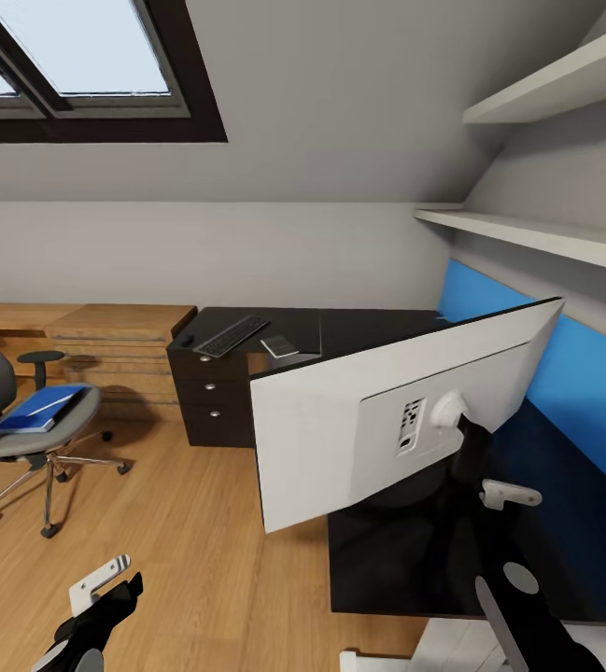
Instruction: In the bedroom, organize the workspace by keeping the computer under the desk, ensuring the monitor is on the desk, placing the keyboard on the desk next to the monitor, placing the mouse on the desk next to the keyboard, moving the folder from the swivel chair onto the desk next to the mouse, stacking the notebook on top of the folder with the pen on top of the notebook, and positioning the swivel chair next to the desk.
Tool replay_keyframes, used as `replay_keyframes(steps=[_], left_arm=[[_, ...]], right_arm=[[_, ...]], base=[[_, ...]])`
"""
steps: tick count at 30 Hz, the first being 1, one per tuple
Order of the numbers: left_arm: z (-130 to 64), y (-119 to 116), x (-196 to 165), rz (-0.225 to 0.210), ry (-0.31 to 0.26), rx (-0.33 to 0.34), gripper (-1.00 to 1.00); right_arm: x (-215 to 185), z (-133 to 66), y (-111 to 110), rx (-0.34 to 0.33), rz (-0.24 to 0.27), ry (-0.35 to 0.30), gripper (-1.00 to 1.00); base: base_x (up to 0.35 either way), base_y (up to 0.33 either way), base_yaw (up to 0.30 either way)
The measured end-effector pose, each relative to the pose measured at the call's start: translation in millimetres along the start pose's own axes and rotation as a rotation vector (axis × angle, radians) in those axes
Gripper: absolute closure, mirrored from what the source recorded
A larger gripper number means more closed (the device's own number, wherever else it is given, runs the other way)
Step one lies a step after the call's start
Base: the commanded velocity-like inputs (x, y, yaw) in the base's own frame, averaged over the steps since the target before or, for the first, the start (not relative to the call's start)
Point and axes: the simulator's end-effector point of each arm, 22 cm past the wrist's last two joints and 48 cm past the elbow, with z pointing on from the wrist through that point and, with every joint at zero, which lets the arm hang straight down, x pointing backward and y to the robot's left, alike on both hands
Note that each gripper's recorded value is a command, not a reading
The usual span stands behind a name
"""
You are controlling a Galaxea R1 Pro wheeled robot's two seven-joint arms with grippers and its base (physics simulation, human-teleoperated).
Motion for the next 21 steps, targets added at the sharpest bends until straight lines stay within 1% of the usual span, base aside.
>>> replay_keyframes(steps=[15,21], left_arm=[[0.0,0.1,-0.1,0.001,0.000,0.000,-1.00],[0.0,0.1,-0.1,0.001,0.000,0.000,-1.00]], right_arm=[[-0.6,1.7,-0.8,0.001,0.001,0.001,1.00],[-1.4,5.5,-5.7,0.012,0.002,0.002,1.00]], base=[[0.000,0.000,0.000],[0.000,0.000,0.000]])
